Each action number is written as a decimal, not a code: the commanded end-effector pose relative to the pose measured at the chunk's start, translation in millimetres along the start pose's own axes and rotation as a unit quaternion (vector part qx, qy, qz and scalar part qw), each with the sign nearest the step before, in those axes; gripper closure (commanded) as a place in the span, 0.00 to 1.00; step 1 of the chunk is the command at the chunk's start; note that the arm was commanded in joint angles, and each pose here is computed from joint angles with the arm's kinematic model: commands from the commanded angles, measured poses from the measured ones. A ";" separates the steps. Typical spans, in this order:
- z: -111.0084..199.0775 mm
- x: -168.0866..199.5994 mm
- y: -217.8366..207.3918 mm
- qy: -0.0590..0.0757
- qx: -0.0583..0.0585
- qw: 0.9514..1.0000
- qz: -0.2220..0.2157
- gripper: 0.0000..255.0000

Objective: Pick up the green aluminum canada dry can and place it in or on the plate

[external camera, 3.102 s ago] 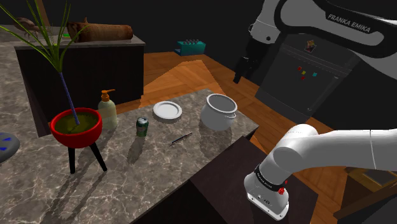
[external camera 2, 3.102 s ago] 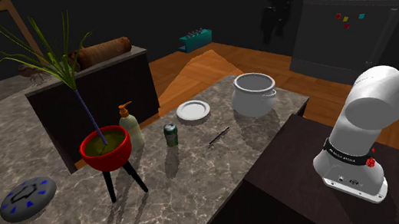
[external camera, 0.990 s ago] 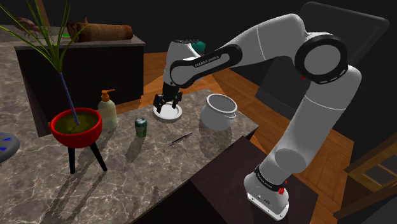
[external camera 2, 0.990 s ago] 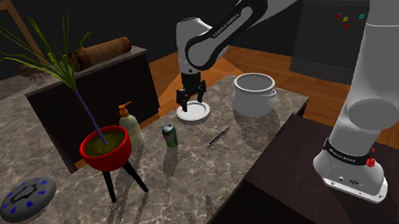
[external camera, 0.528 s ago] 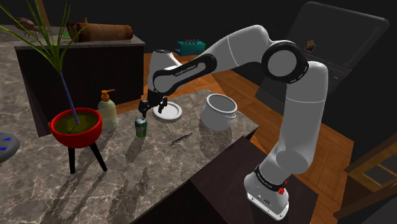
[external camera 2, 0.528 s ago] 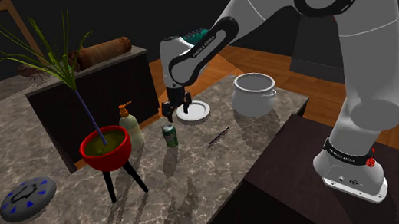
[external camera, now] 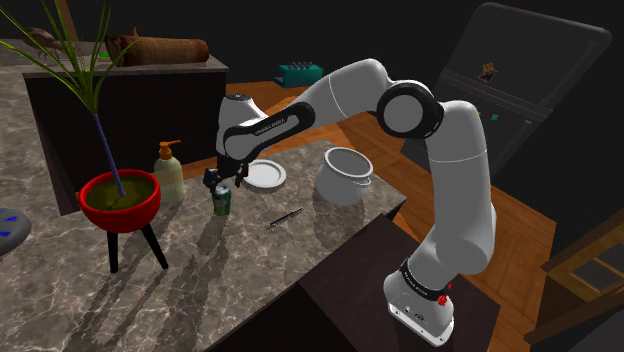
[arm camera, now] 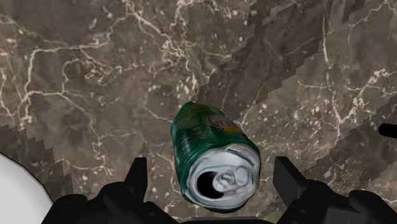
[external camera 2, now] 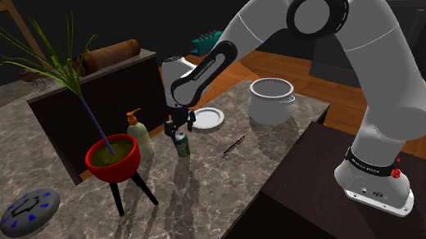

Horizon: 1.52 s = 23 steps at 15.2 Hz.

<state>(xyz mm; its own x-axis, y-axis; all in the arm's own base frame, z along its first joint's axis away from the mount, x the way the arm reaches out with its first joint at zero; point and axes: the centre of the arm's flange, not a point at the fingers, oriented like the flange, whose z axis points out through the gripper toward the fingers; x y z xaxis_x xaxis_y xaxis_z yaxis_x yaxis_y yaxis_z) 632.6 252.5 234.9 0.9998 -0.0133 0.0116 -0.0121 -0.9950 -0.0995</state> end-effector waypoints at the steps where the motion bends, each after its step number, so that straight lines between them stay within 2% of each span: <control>1: 10.2 0.2 -0.7 0.000 0.000 1.000 0.000 0.00; 4: 23.9 0.2 -0.7 0.000 0.000 1.000 0.000 0.00; 11: 23.8 0.2 -0.7 0.000 0.000 1.000 0.000 0.00; 12: 23.8 0.2 -0.7 0.000 0.000 1.000 0.000 1.00; 21: 23.9 0.2 -0.7 0.000 0.000 1.000 0.000 1.00; 23: 13.3 0.3 -1.7 0.000 0.000 1.000 0.000 1.00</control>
<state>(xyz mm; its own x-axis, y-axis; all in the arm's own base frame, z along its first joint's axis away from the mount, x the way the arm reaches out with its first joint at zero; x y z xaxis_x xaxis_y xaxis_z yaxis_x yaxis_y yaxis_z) 632.6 255.0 217.9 0.9998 -0.0134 0.0117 -0.0122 -0.9950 -0.0995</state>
